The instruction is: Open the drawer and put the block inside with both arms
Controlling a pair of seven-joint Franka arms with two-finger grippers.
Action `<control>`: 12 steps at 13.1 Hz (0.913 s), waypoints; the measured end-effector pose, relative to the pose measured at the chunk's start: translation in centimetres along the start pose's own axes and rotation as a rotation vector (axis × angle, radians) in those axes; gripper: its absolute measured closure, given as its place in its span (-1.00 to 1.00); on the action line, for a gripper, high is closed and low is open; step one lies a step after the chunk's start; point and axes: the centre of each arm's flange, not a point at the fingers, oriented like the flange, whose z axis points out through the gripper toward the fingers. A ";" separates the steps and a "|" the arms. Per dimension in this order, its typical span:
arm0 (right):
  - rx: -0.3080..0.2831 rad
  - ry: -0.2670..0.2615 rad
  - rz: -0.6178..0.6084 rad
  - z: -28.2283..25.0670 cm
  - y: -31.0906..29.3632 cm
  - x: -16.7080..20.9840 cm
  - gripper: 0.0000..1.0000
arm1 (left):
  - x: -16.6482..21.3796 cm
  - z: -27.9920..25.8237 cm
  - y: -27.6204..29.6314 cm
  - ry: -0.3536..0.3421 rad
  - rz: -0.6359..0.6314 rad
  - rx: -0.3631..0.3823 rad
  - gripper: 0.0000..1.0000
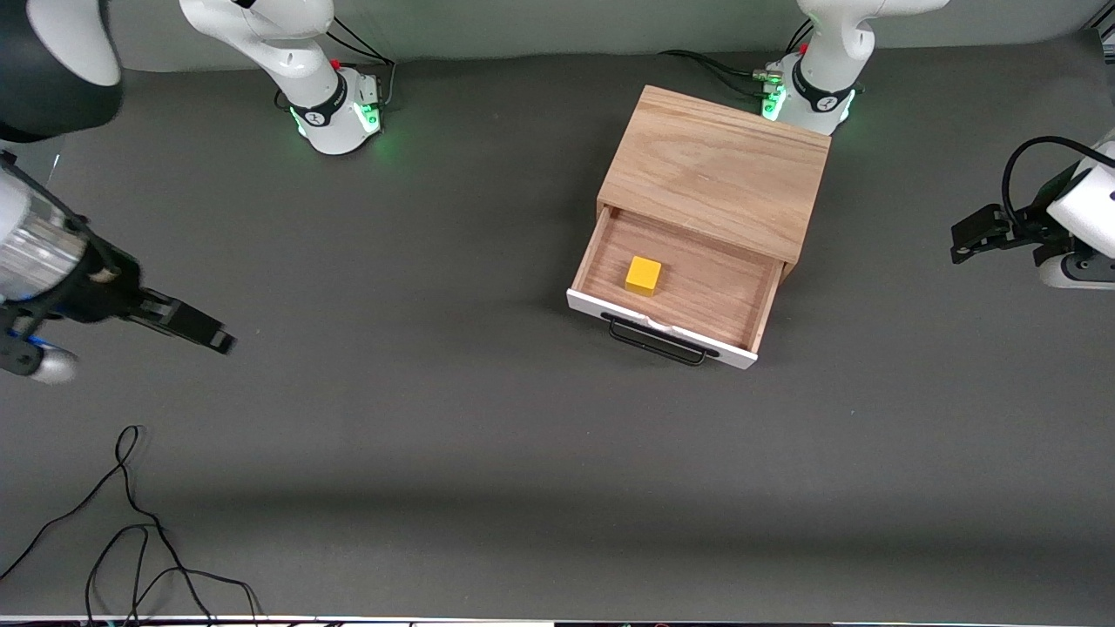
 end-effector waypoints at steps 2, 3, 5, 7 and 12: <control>-0.035 -0.014 -0.037 0.0 4.2 -0.8 -1.00 | 0.0 0.0 0.0 -0.001 0.001 0.000 -1.00; -0.046 -0.022 -0.051 0.1 6.3 -1.1 -1.00 | 0.0 0.0 0.0 -0.001 0.001 0.000 -1.00; -0.054 -0.030 -0.070 0.9 9.0 -1.7 -1.00 | 0.0 0.1 0.1 -0.002 0.001 -0.002 -1.00; -0.053 -0.018 -0.082 1.7 9.4 -2.9 -1.00 | 0.0 0.1 0.3 -0.003 0.004 -0.004 -1.00; -0.058 -0.042 -0.184 1.7 9.4 -4.4 -1.00 | 0.1 0.2 0.6 -0.003 0.007 -0.015 -1.00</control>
